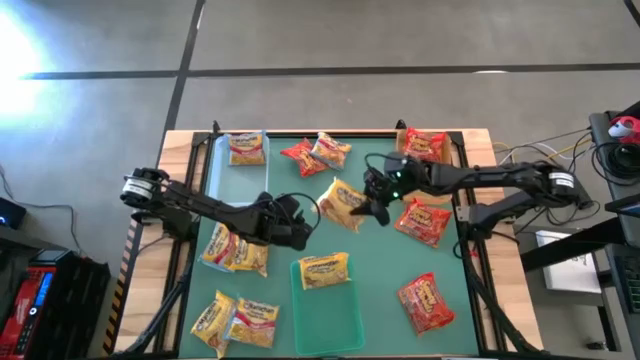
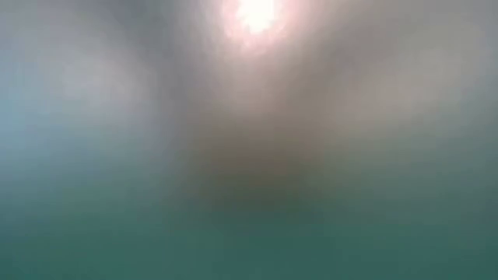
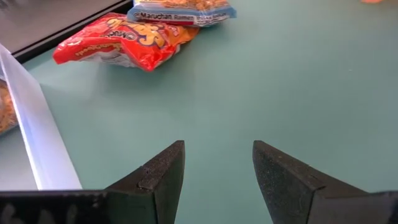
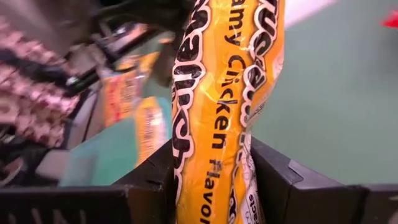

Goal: Sort Maruchan noodles
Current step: Put the right yellow noodle pack into the green bin

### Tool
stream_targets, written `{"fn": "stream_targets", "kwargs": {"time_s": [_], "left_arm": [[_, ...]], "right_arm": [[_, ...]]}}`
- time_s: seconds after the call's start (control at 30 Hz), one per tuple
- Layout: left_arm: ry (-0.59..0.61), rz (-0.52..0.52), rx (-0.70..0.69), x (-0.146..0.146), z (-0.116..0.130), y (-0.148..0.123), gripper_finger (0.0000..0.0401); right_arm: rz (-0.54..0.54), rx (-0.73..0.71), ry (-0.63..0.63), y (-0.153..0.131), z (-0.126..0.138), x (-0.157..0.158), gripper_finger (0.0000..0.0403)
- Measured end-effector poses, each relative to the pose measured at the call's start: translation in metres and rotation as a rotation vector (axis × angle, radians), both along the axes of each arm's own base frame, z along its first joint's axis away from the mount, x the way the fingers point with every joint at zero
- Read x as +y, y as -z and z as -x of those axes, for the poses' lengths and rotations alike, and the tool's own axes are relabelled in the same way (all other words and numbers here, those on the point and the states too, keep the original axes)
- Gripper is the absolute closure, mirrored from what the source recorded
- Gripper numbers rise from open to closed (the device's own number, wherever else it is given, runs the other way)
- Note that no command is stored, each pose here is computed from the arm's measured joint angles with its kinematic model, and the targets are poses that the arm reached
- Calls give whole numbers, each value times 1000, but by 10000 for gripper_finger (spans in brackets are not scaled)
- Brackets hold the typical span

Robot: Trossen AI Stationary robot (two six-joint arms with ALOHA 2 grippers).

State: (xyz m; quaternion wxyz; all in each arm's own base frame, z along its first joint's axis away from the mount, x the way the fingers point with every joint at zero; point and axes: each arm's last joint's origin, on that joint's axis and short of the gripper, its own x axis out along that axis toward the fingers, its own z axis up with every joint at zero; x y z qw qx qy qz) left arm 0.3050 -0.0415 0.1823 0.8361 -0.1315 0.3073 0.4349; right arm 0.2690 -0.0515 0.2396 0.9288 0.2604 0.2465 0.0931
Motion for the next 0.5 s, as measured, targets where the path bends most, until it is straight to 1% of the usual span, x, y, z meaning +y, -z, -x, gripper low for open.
{"fn": "stream_targets", "kwargs": {"time_s": [0.2, 0.27, 0.4, 0.5], "left_arm": [[16, 2, -21, -4, 0, -7, 227], [19, 2, -23, -4, 2, -10, 227], [29, 3, -38, -5, 4, -18, 227], [39, 4, -53, -5, 7, -24, 227]], "right_arm": [[25, -57, -223, -8, -2, 60, 269], [48, -76, -274, -8, -3, 82, 269], [133, -104, -329, -2, -5, 121, 269], [227, -125, -310, 8, -9, 143, 269]]}}
